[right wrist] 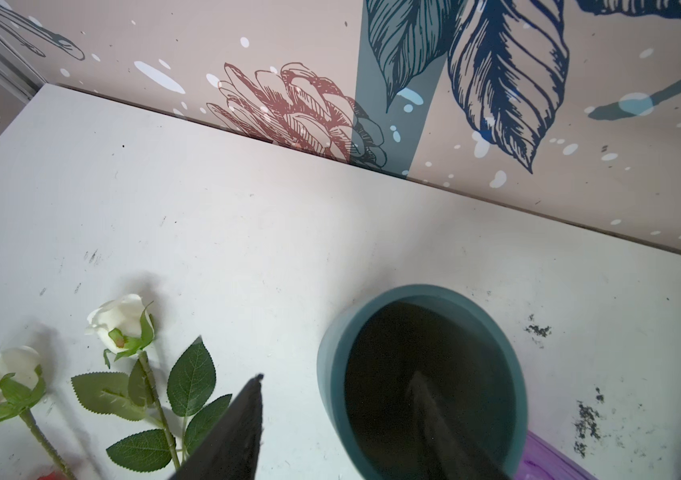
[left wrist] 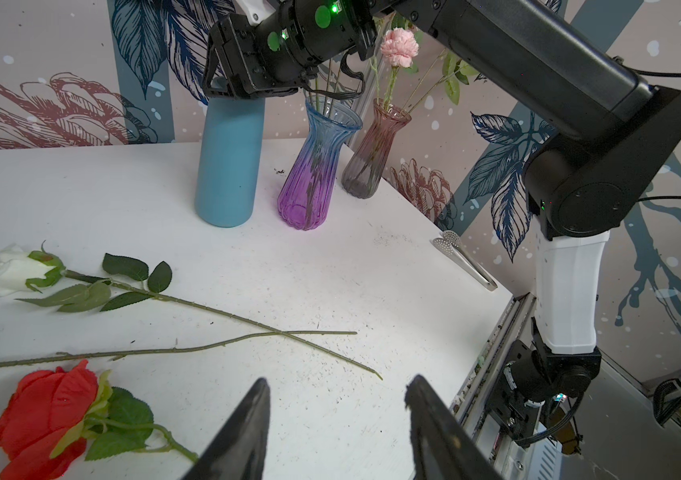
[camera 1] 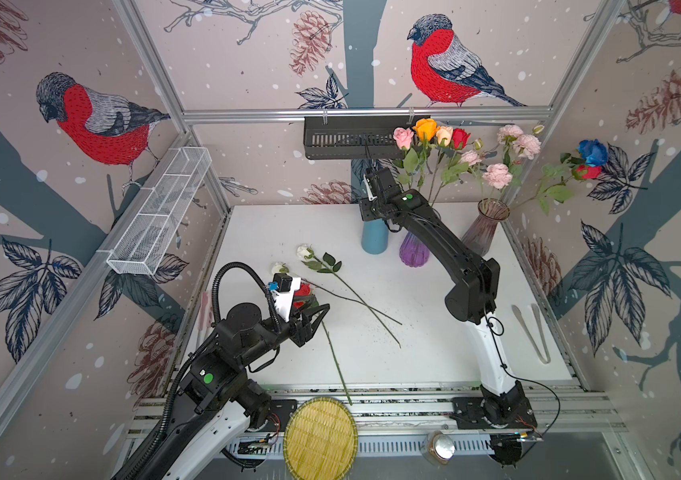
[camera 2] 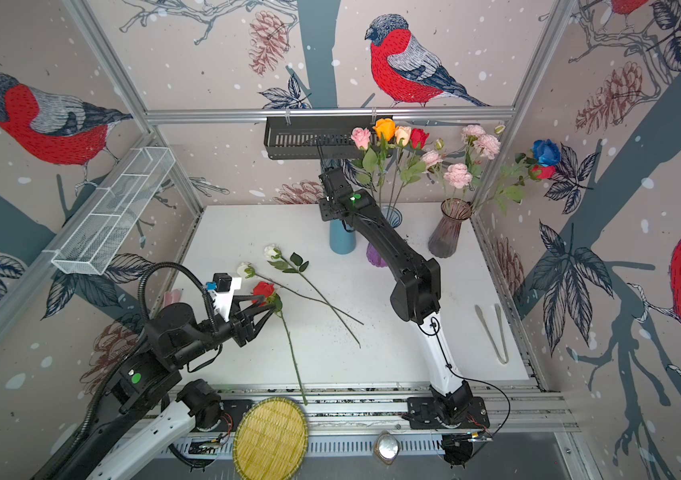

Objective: Arrange the flowers into the vase
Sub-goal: 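Move the right gripper over the teal cylinder vase and lower it alongside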

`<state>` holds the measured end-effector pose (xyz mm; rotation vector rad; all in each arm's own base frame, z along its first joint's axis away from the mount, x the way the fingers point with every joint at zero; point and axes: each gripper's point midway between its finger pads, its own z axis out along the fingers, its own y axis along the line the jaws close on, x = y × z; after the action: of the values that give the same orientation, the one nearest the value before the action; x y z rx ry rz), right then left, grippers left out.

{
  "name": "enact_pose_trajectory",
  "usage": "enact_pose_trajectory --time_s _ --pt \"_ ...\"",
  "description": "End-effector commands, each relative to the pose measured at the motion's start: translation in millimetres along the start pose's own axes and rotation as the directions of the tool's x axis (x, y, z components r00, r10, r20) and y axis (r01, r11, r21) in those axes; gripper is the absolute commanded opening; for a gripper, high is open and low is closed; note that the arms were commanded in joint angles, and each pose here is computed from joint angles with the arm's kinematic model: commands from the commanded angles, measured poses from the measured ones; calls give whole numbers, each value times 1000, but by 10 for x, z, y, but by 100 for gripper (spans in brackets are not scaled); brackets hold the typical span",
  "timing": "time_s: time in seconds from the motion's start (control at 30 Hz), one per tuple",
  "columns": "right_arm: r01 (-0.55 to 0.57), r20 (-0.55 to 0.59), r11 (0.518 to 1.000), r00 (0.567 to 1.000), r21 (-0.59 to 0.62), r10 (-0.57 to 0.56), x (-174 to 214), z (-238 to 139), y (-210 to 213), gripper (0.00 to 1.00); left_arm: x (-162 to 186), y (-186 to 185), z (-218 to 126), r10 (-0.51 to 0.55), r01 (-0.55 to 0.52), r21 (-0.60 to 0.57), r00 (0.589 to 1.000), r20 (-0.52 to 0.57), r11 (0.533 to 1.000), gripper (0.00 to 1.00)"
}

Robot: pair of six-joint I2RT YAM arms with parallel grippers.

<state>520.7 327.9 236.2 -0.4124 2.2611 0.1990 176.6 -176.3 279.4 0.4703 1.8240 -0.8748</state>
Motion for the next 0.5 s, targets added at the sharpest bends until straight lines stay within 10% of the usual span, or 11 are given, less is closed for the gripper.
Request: enact_pose_trajectory --time_s 0.0,0.47 --pt "32 -16 999 999 -21 -33 46 66 22 58 -91 -30 0 12 -13 12 999 34 1000 54" --pt "233 -177 972 956 -24 -234 507 -206 264 56 -87 -27 2 13 -13 11 999 34 1000 54"
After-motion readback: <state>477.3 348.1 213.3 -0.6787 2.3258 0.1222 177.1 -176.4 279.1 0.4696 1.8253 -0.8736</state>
